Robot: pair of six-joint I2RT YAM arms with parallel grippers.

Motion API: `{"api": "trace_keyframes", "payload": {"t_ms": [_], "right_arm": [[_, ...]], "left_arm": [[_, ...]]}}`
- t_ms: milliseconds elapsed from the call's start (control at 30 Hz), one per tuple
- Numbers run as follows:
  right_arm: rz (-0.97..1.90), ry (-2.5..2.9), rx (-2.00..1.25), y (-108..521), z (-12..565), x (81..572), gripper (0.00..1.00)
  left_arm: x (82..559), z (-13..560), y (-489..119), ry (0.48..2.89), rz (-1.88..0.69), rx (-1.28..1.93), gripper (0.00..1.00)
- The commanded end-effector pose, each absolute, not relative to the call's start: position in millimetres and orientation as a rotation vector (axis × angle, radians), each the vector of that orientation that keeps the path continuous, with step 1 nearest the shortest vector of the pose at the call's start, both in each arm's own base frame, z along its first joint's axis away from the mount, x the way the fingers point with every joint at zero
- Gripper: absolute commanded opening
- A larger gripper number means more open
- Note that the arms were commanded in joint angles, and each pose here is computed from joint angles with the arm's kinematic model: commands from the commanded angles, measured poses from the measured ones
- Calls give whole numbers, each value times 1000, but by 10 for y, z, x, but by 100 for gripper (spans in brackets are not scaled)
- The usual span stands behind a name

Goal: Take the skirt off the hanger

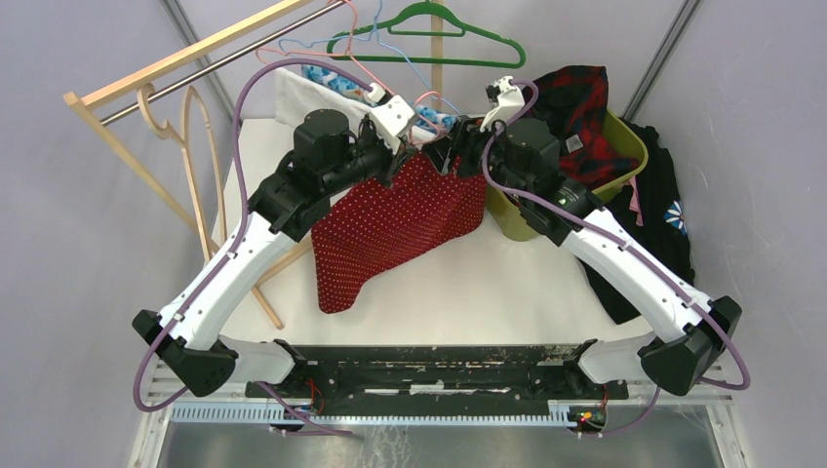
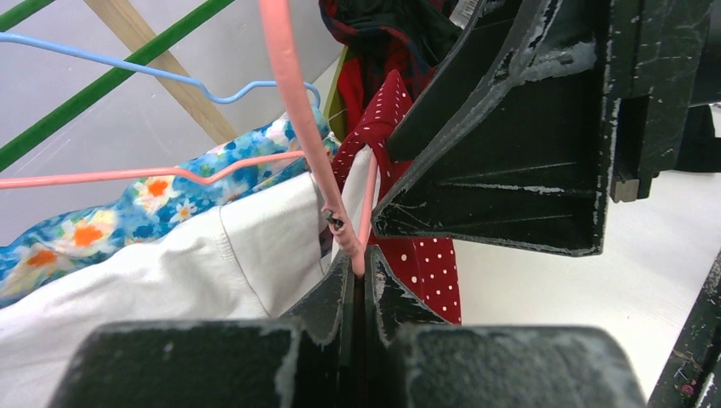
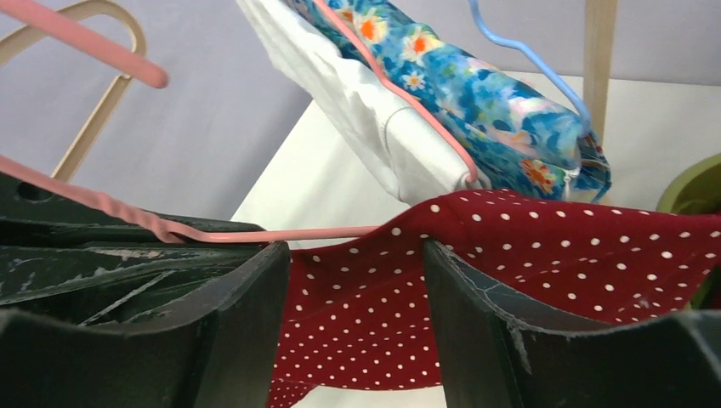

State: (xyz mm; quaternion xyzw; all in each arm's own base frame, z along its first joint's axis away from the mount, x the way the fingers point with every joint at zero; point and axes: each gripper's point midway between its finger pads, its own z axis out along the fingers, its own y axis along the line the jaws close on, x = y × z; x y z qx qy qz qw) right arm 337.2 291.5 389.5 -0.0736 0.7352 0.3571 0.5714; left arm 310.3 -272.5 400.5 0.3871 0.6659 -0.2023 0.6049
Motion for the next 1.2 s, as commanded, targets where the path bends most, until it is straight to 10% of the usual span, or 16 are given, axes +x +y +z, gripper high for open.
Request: {"api": "trace_keyframes", "payload": {"t_ms": [0,300,467,1167], "right_arm": [[770,1725,-71,2794,3874,3487,64],[597,1775,49,2614,3557,3735,55],[560,1787,20,2627,3533,3787,2],[-5,1614,105,1211,3960,3950,1]], "left_arm": [[3056,4468,-2710,1376,-457,867,3],[2985,4512,-2628,1372,-449,855,3],[2958,4513,-2583,1378,-437,851,3],[2943,4367,-2505,1414,-380,899,3]]}}
